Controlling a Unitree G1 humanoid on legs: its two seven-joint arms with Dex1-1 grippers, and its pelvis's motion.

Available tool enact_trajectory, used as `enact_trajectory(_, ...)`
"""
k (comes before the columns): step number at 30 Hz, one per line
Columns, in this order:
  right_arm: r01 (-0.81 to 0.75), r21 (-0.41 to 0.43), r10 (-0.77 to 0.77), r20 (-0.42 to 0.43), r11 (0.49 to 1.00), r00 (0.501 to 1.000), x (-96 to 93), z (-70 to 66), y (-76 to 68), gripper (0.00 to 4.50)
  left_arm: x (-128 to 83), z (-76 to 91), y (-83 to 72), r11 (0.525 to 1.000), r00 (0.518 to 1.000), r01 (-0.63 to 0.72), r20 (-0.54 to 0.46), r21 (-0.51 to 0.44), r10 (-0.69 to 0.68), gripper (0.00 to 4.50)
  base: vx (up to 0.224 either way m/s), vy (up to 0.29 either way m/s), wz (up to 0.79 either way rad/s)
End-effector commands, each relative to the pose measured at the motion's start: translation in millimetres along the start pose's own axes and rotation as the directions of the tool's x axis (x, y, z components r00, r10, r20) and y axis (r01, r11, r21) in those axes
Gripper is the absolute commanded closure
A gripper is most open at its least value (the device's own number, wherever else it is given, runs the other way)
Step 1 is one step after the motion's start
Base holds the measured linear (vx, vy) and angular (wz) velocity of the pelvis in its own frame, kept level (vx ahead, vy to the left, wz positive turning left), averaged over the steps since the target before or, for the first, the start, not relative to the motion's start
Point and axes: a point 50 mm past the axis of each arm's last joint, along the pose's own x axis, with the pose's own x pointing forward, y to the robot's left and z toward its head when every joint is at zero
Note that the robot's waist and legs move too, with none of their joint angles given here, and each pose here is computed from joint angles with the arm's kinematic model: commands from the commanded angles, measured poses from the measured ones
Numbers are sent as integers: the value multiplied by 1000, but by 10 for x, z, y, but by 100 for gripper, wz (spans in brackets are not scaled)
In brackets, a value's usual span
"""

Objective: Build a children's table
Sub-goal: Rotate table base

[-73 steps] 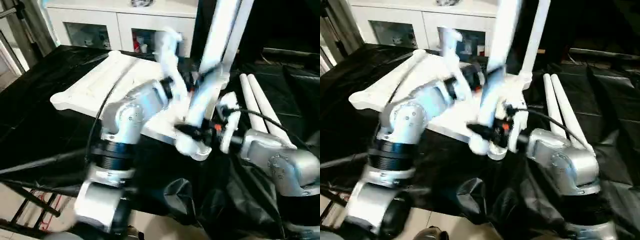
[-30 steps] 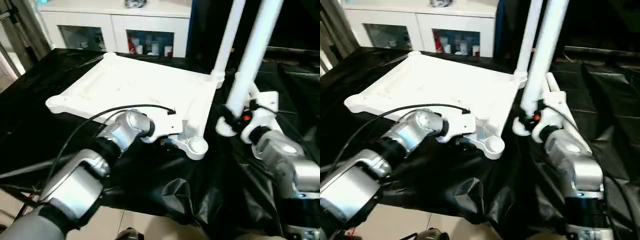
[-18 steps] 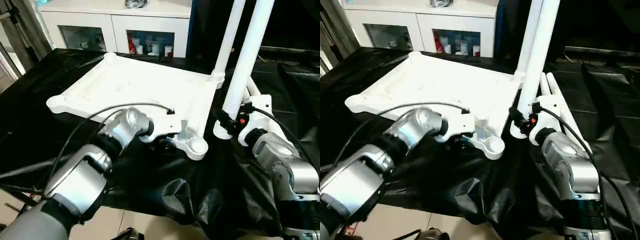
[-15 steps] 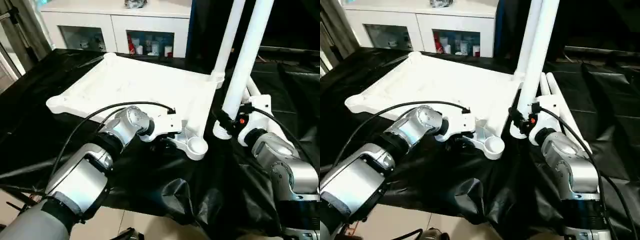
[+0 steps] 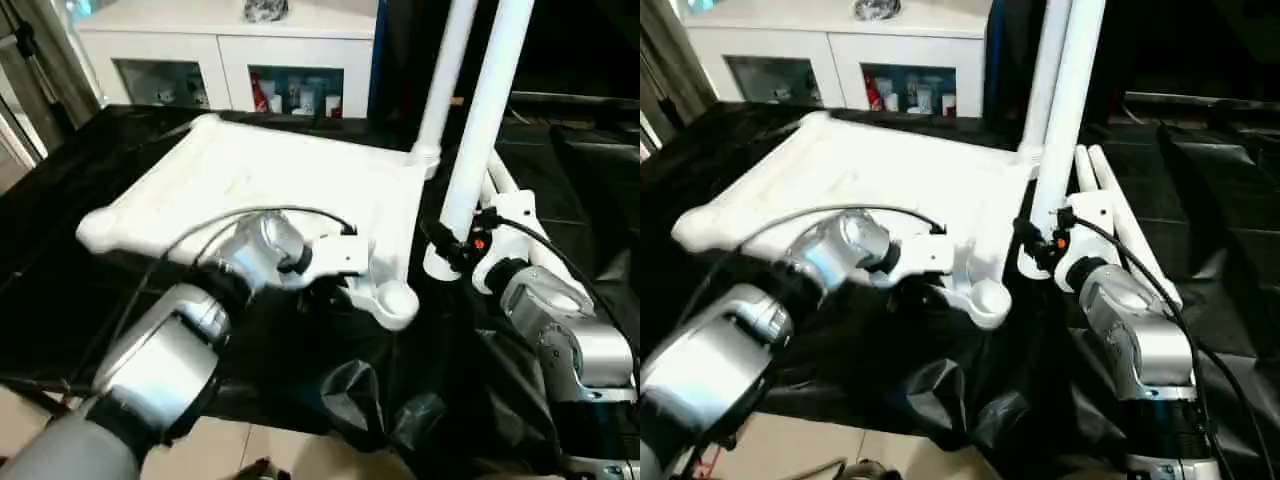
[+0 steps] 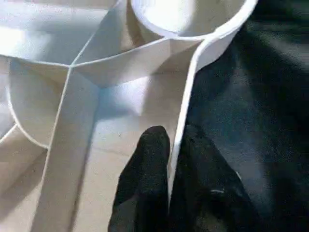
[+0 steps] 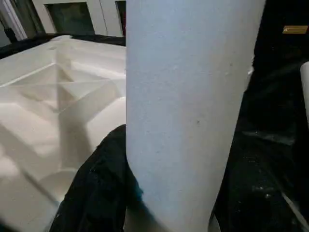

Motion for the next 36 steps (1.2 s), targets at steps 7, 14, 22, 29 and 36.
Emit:
enact_trajectory(7, -21, -18, 22, 36, 1000, 999, -3, 56, 61, 259, 209, -227, -296, 963, 996, -65, 34, -261, 76, 442, 0, 0, 0)
enact_trajectory(14, -46, -16, 47, 34, 999, 998, 31, 68, 104, 259, 110, -302, -249, 908, 971, -230, -24, -351, 237, 450, 0, 0, 0)
enact_trajectory(22, -65, 28, 64, 37, 997, 997, 58, 80, 174, 259, 4, -318, -173, 862, 935, -346, -59, -370, 349, 450, 0, 0, 0)
enact_trajectory(29, -66, 77, 62, 47, 995, 997, 73, 90, 203, 259, -52, -119, -133, 873, 881, -400, 146, -280, 450, 450, 0, 0, 0)
enact_trajectory(36, -102, 66, 96, 85, 993, 992, 87, 181, 231, 259, -145, -64, -59, 834, 825, -424, 229, -353, 516, 358, 0, 0, 0)
